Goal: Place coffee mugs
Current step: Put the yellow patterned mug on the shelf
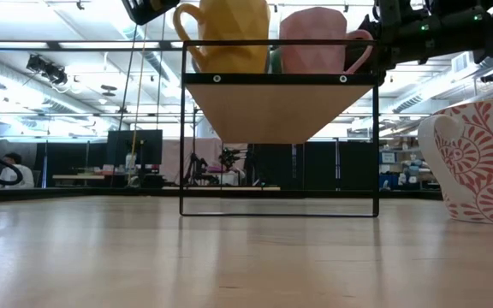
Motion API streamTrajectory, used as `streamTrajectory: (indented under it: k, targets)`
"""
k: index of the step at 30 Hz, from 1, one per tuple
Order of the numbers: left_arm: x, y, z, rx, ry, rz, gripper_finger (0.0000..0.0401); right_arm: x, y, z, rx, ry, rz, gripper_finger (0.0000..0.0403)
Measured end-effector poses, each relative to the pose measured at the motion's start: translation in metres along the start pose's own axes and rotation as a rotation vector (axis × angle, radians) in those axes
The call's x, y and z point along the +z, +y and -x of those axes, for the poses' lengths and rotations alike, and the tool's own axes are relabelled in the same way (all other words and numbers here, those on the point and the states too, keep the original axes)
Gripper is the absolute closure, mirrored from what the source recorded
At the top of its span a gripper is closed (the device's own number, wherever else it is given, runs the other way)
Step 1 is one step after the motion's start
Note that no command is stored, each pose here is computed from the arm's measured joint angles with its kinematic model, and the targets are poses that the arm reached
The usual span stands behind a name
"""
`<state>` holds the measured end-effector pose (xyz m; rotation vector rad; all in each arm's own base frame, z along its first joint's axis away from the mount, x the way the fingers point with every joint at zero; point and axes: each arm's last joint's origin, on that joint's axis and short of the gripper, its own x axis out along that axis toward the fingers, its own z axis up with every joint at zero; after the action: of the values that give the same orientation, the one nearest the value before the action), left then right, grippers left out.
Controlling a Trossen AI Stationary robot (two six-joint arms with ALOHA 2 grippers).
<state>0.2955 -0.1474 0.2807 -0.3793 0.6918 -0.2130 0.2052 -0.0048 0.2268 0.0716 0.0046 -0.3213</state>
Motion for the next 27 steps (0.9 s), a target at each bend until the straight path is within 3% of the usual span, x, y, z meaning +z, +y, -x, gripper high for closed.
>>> streamTrajectory:
  k: [20, 27]
  targets:
    - [0.0, 0.0, 0.0, 0.0, -0.001, -0.001, 0.0259, 0.034, -0.018, 0.022, -0.05, -0.189, -0.101, 0.0246]
    - [0.0, 0.0, 0.0, 0.0, -0.001, -0.002, 0.0259, 0.055, -0.007, 0.025, 0.125, -0.194, -0.108, 0.0246]
